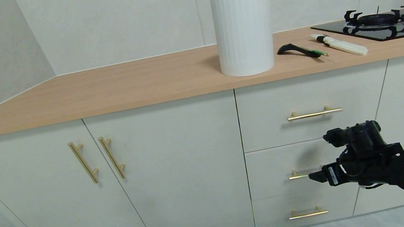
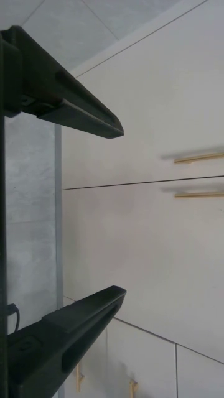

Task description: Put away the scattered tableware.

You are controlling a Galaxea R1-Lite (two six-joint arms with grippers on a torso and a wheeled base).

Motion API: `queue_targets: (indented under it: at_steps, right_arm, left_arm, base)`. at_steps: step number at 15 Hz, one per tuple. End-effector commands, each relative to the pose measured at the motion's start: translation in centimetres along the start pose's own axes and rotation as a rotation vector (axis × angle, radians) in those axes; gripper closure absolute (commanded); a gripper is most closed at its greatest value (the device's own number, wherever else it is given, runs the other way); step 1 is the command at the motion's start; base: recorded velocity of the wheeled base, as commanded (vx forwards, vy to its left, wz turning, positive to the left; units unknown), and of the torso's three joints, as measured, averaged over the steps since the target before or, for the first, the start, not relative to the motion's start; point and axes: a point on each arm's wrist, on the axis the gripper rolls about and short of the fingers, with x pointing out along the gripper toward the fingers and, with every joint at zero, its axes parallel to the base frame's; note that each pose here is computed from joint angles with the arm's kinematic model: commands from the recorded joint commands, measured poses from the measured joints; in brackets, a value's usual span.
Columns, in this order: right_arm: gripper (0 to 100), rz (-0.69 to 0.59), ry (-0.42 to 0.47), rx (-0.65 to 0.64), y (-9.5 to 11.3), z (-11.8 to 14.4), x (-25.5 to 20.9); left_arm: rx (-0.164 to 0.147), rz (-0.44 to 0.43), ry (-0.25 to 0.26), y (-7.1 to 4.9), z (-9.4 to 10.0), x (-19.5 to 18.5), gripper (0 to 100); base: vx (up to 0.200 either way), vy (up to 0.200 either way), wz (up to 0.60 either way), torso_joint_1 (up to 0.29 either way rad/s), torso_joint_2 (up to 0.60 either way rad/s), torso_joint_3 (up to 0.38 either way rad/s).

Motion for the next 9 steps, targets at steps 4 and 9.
queue_targets:
  at_steps: [4, 9]
  right_arm:
    - [0, -0.105, -0.059, 0.047, -1.3, -2.1, 4.8]
    - [0, -0.118, -0.079, 0.085, -1.9, -1.9, 5.3]
  left_arm:
    - [0.000, 0.000, 0.000, 0.0, 0.0, 0.0, 0]
    - [0.000, 0.000, 0.000, 0.0, 0.0, 0.0, 0]
  base:
    - [0.000, 0.000, 0.00, 0.000, 0.00, 0.000]
    - [0.000, 0.000, 0.00, 0.000, 0.00, 0.000]
